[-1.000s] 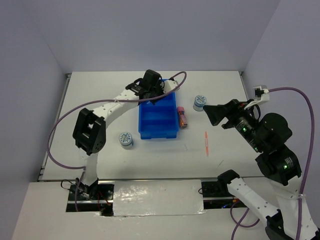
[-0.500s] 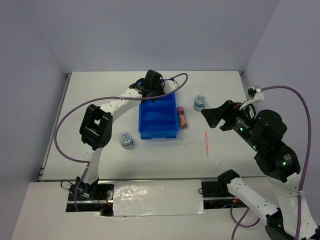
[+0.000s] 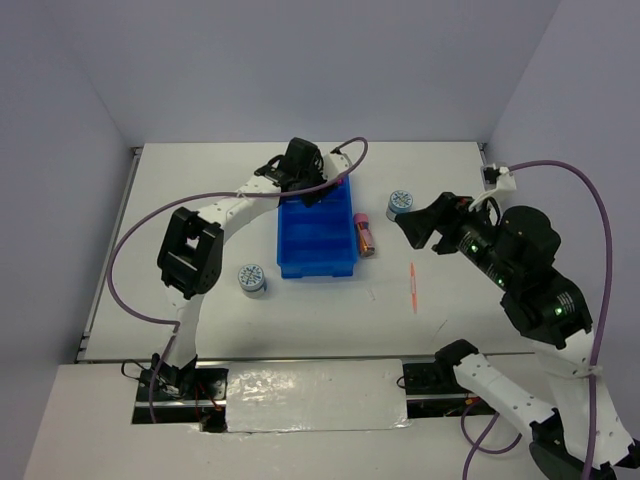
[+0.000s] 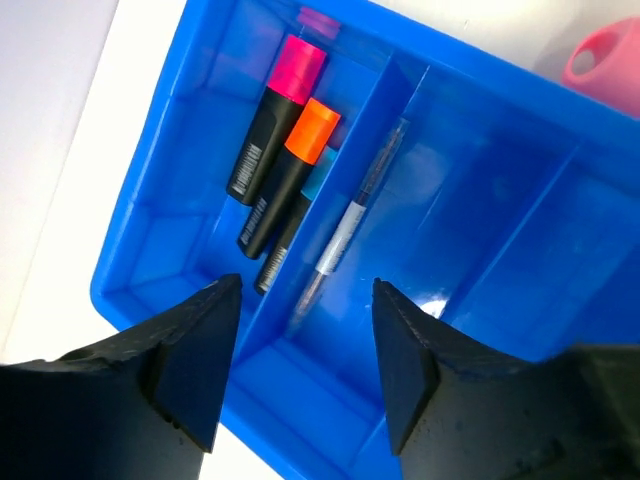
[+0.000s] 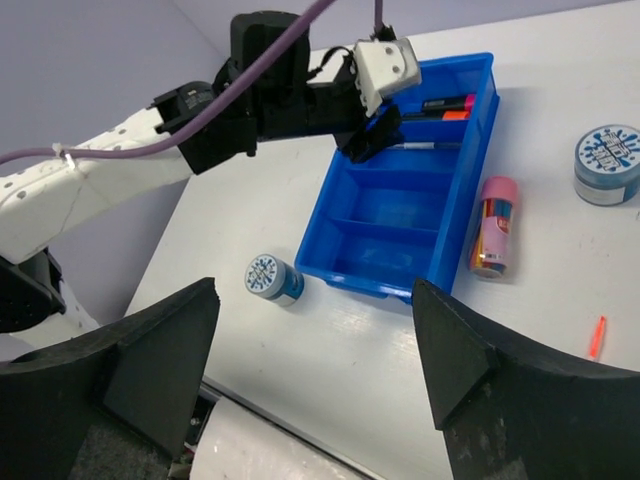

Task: Sort the stationery into containers
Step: Place the pen in the storage box, then pick up the pen from the center of the board.

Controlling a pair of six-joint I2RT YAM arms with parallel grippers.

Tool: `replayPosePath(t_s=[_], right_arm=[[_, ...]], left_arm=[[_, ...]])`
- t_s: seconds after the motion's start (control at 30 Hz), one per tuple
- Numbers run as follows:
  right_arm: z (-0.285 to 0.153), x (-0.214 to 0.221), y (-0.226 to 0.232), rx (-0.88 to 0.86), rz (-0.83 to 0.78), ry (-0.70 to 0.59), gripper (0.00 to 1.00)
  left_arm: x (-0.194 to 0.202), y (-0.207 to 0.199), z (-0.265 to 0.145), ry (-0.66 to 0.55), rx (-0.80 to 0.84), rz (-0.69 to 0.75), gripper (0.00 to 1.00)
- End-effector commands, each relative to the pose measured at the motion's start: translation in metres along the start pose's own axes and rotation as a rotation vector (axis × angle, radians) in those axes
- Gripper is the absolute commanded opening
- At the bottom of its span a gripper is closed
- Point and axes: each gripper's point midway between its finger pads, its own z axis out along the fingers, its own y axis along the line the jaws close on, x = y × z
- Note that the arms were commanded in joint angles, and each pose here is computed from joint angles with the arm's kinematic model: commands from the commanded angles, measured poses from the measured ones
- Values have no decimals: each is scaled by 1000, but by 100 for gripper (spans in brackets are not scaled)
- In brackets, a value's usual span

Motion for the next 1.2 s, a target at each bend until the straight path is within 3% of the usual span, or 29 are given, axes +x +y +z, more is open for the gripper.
replayPosePath(t_s=[0.0,0.07,0.1,0.17,0.2,0.33,0.37,0.43,0.53,0.6,0.67,0.7,0.8,0.9,1.07,1.17], right_arm=[[18,10,-13,58,-18,52,86],[35,43,-49,225,13,182,87],[38,55,-62,281,23,223,86],[44,85,-94,413,50,316,87],[46,93,-100,434,59,334,87],[47,134,-138,545,57,437,88],[47,144,-150,586,57,469,89],[45,168,-169,633,55,535,89],[47,189,-191,667,41,566,89],[53,203,-197,652,56,629,89],[55,224,-208,674,46,744,86],[54,226,-216,713,35,758,85],[59,237,-225,718,20,788,81],[59,242,-234,737,-7,822,79],[59,247,-249,760,-9,842,73],[60,252,-254,757,3,868,65]], left_arm=[[-53,38,-44,-133,-112,-120,70],[-72,55,-70,-157,-179,-277,99],[-93,78,-102,-209,-273,-423,99],[-93,86,-131,-187,-333,-602,99],[-105,92,-158,-235,-347,-725,99],[-104,68,-207,-274,-172,-888,99],[-91,54,-204,-245,-127,-928,99],[-101,35,-238,-326,44,-1028,99],[-85,18,-253,-382,175,-1177,99],[-67,2,-256,-331,265,-1264,99],[-47,8,-256,-248,155,-1285,99],[-20,-2,-255,-118,102,-1288,99],[15,4,-270,19,-83,-1269,99],[32,8,-287,48,-179,-1253,99],[40,-4,-304,8,-174,-1227,99],[39,-12,-308,8,-137,-1206,99]])
